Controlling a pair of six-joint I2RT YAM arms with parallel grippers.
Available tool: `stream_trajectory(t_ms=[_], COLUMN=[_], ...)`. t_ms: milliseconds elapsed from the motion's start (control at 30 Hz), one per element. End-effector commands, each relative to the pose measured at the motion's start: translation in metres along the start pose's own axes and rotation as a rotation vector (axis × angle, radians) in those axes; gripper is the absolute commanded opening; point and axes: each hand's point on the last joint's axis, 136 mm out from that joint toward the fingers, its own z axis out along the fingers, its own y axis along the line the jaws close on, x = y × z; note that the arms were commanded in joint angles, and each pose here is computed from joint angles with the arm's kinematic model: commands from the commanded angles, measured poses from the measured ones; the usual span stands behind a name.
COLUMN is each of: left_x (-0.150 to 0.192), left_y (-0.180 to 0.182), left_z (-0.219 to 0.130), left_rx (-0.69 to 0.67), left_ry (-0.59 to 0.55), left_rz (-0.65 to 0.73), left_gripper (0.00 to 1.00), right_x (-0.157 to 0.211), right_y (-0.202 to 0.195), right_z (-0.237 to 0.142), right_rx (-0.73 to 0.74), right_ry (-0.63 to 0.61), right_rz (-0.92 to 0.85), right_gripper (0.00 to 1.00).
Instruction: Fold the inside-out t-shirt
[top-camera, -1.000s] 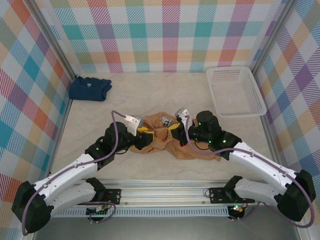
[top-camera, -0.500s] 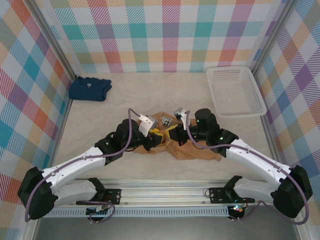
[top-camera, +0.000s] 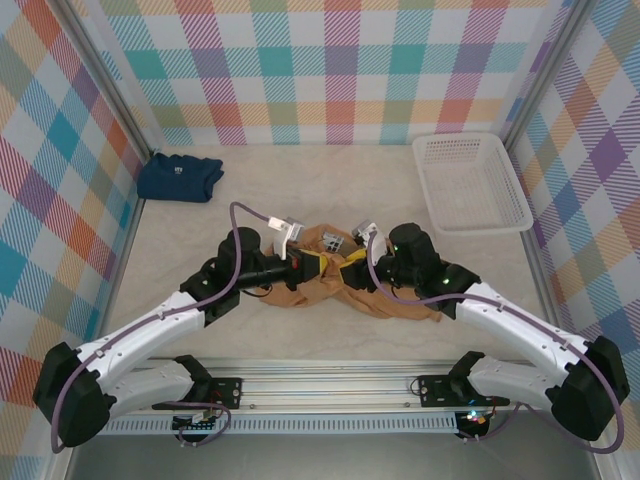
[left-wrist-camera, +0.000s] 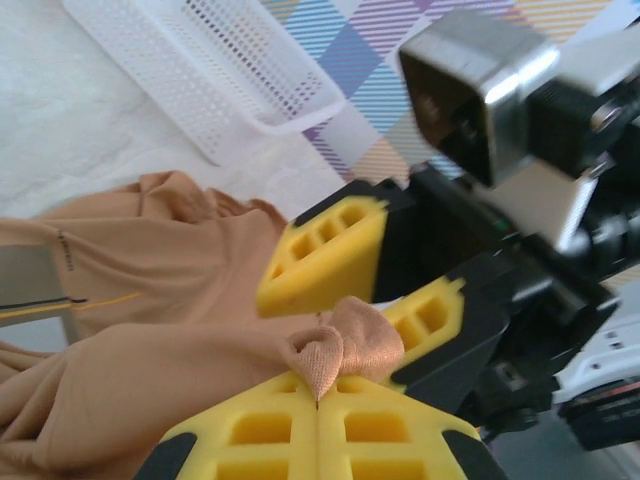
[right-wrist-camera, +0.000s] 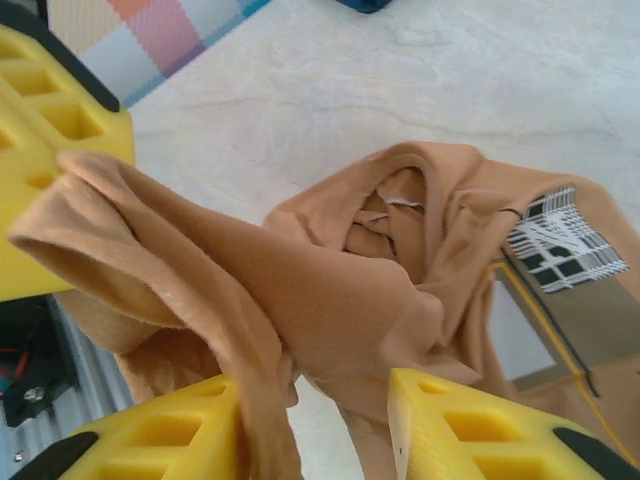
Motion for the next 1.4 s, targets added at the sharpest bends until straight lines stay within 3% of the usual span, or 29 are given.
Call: stream_trajectory(t_ms=[0, 33, 133, 200, 300, 400, 500, 600, 767, 900, 1033, 1133, 1200, 1267, 1300, 1367], left_x=[-0.006, -0.004, 0.001, 0.001, -0.003, 0.004, 0.008, 0.01, 0.02, 0.037, 0.036, 0.02, 0.019, 0.023, 0.024, 0.02], left_y=[-0.013, -0.014, -0.007, 0.009, 0.054, 0.086, 0.081, 0.066, 0.037, 0.046, 0.066, 0.066, 0.064, 0.055, 0.047, 0.023], left_z=[-0.001, 0.001, 0.0, -0.006, -0.024, -0.037, -0.039, -0.043, -0.044, -0.031, -0.015, 0.003, 0.014, 0.022, 0.023, 0.016], left_rx=[0.071, 0.08, 0.061, -0.002, -0.244, -0.458, -0.446, -0.408, -0.32, -0.379, -0.463, -0.448, -0.416, -0.345, -0.291, -0.137], left_ry=[-0.006, 0.005, 0.017, 0.006, -0.054, -0.023, 0.006, 0.014, 0.042, 0.154, 0.187, 0.149, 0.16, 0.183, 0.19, 0.164], left_rz=[-0.056, -0.059, -0.072, -0.088, -0.12, -0.095, -0.066, -0.007, 0.081, 0.139, 0.186, 0.212, 0.211, 0.188, 0.172, 0.117], left_gripper=[0.0, 0.0, 0.0, 0.0, 0.01, 0.28, 0.43, 0.5, 0.52, 0.52, 0.54, 0.48, 0.33, 0.08, 0.02, 0.0], right_x=[-0.006, -0.006, -0.008, -0.01, -0.015, -0.021, -0.027, -0.031, -0.035, -0.038, -0.037, -0.03, -0.025, -0.021, -0.016, -0.003], right_y=[0.018, 0.018, 0.016, 0.019, 0.038, 0.053, 0.053, 0.048, 0.038, 0.039, 0.043, 0.043, 0.041, 0.034, 0.026, -0.003], right_z=[0.004, 0.005, 0.004, -0.001, -0.011, -0.012, -0.006, 0.002, 0.011, 0.012, 0.01, 0.009, 0.007, 0.005, 0.005, 0.007], right_rx=[-0.108, -0.11, -0.099, -0.125, -0.259, -0.37, -0.387, -0.376, -0.333, -0.344, -0.366, -0.358, -0.336, -0.284, -0.237, -0.05], right_ry=[-0.043, -0.044, -0.054, -0.072, -0.109, -0.138, -0.154, -0.157, -0.159, -0.161, -0.157, -0.141, -0.138, -0.138, -0.126, -0.097], right_rz=[0.011, 0.02, 0.017, 0.009, 0.008, 0.029, 0.067, 0.116, 0.162, 0.165, 0.151, 0.13, 0.113, 0.096, 0.091, 0.084], right_gripper=[0.4, 0.36, 0.08, 0.0, 0.0, 0.0, 0.0, 0.0, 0.0, 0.0, 0.0, 0.0, 0.0, 0.0, 0.0, 0.0])
